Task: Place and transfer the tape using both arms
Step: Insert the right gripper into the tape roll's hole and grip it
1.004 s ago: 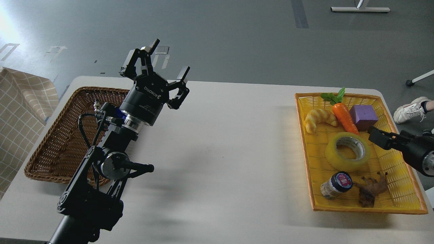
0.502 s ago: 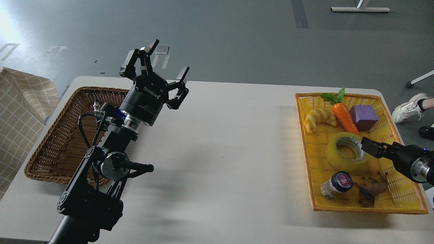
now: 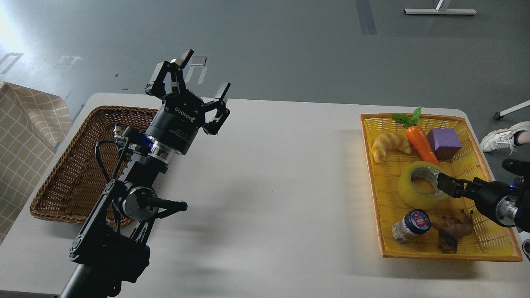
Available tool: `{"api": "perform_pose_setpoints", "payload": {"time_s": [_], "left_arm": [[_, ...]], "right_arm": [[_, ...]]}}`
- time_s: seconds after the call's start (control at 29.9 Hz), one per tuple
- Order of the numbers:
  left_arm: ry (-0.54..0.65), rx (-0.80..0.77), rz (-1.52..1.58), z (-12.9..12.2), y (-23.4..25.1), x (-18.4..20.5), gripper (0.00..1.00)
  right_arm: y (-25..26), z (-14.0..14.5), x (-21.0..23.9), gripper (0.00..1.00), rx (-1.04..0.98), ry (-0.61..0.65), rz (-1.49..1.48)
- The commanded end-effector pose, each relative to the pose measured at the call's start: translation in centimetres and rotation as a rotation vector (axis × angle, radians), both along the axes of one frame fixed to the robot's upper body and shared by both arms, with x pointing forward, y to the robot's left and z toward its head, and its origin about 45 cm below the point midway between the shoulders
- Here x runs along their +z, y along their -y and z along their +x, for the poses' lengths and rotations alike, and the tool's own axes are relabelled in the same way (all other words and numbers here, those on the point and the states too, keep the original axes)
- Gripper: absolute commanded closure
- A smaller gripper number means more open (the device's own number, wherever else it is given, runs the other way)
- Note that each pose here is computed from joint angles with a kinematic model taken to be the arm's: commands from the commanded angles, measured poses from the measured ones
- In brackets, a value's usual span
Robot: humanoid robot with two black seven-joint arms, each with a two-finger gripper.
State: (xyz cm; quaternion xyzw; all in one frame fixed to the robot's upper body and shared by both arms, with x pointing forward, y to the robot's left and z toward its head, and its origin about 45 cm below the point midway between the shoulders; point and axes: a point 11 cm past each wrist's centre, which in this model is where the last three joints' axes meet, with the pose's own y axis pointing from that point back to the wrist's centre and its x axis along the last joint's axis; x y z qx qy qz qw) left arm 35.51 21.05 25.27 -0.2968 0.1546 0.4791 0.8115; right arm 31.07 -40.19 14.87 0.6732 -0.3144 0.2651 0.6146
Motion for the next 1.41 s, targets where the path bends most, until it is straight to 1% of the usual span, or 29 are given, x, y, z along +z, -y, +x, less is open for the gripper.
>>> {"api": "perform_pose_setpoints", "payload": {"time_s": [0.0, 0.3, 0.57, 1.04, 1.07, 1.1, 1.17, 1.37], "left_arm": [[0.002, -0.001, 0.000, 0.0, 0.0, 0.1, 0.02], [0.002, 0.001, -0.001, 0.0, -0.1, 0.0, 0.02], [0.002, 0.000, -0.002, 0.0, 0.0, 0.0, 0.02], [0.001, 0.001, -0.001, 0.0, -0.1, 0.0, 0.02], [0.001, 0.002, -0.001, 0.0, -0.1, 0.0, 0.02], [0.001, 0.002, -0.002, 0.0, -0.1, 0.0, 0.02], [-0.001, 0.001, -0.002, 0.0, -0.1, 0.0, 0.02], [0.001, 0.004, -0.001, 0.0, -0.1, 0.0, 0.02]], "right_arm": [[-0.7, 0.5, -0.2, 0.09, 0.016, -0.005, -0.001], [-0.5, 1.6, 0.0, 0.10, 0.001, 0.005, 0.004], [-1.4, 1.2, -1.7, 0.13, 0.006, -0.035, 0.019], [-1.7, 1.2, -1.9, 0.15, 0.011, -0.039, 0.024], [-1.7, 1.2, -1.9, 0.15, 0.010, -0.040, 0.023], [-1.7, 1.2, -2.0, 0.19, 0.011, -0.041, 0.022], [-1.7, 1.2, -2.0, 0.22, 0.010, -0.043, 0.023], [-1.6, 1.2, -2.2, 0.23, 0.004, -0.048, 0.024]]}}
